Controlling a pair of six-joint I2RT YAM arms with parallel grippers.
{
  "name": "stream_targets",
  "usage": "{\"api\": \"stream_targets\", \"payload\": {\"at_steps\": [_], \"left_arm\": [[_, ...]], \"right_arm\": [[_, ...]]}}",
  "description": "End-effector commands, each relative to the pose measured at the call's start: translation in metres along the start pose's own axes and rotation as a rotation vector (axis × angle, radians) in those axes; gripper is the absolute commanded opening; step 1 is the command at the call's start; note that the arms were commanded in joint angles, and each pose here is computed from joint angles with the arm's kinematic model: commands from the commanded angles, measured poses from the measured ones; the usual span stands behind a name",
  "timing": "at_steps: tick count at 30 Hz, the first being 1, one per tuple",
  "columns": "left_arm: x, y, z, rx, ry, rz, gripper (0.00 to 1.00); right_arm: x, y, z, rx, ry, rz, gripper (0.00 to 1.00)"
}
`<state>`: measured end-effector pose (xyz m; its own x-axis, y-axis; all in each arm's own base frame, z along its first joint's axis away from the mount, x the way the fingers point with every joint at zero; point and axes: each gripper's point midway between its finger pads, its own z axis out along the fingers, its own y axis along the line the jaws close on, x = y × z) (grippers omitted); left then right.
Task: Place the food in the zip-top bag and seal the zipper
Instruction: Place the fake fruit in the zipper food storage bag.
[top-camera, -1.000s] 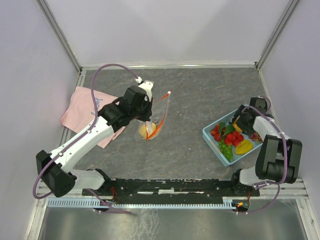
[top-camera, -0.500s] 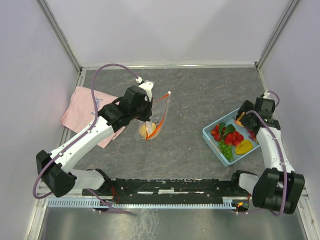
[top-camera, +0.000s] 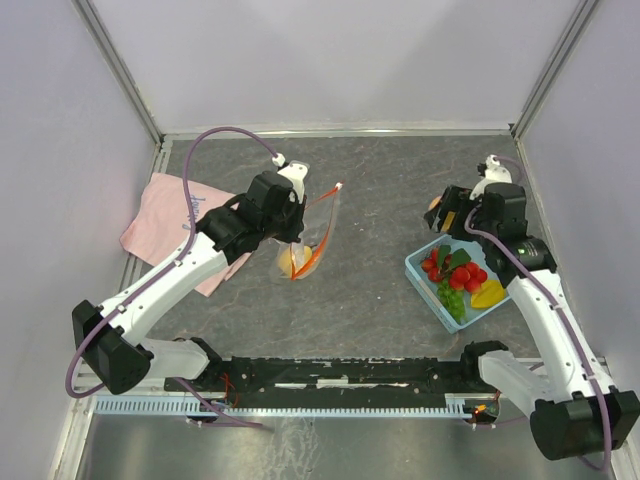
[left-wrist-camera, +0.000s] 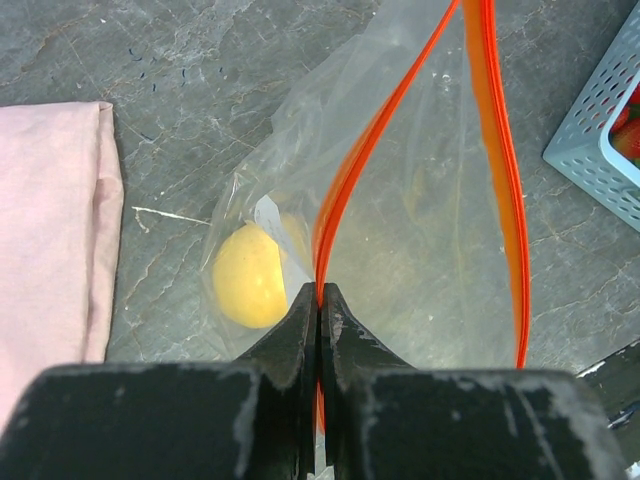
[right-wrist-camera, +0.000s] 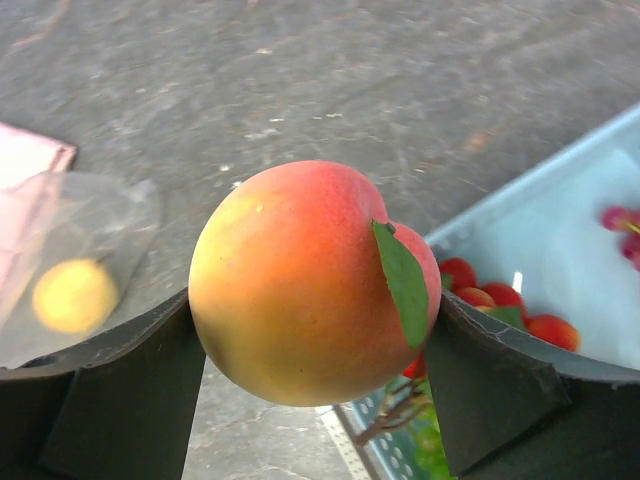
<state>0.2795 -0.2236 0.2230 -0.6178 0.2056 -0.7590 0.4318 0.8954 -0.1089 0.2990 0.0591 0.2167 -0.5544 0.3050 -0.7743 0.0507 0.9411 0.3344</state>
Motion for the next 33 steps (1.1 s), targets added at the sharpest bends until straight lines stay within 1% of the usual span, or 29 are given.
{"api": "stream_targets", "payload": {"at_steps": [1,5,8,15,18,21,26,29,33], "left_arm": [[-0.03,-0.006,-0.015,0.033,-0.089,0.045,0.03],[-0.033,-0.009,-0.018,0.045,-0.098,0.044,0.03],[-0.035,-0.01,-0.019,0.053,-0.098,0.041,0.03],[-0.035,-0.014,-0.018,0.066,-0.091,0.029,0.03],[-0.033,-0.015,-0.017,0.072,-0.085,0.019,0.03],[-0.032,-0.015,-0.014,0.073,-0.08,0.015,0.03],[-0.032,-0.016,-0.014,0.077,-0.08,0.008,0.03],[-0.034,-0.019,-0.016,0.092,-0.095,-0.003,0.03],[-0.034,-0.022,-0.019,0.11,-0.102,-0.012,0.03]], "right_arm": [[-0.035,0.061,-0.019,-0.227,-0.117,-0.058,0.62],[-0.04,0.11,-0.03,-0.416,-0.148,-0.08,0.62],[-0.039,0.148,-0.04,-0.543,-0.165,-0.128,0.63],[-0.029,0.221,-0.06,-0.77,-0.178,-0.201,0.64],[-0.028,0.248,-0.072,-0.868,-0.197,-0.196,0.66],[-0.024,0.272,-0.075,-0.941,-0.19,-0.191,0.66],[-0.013,0.301,-0.075,-1.02,-0.177,-0.165,0.66],[-0.005,0.306,-0.062,-1.0,-0.159,-0.141,0.66],[0.01,0.3,-0.039,-0.947,-0.132,-0.148,0.66]]}}
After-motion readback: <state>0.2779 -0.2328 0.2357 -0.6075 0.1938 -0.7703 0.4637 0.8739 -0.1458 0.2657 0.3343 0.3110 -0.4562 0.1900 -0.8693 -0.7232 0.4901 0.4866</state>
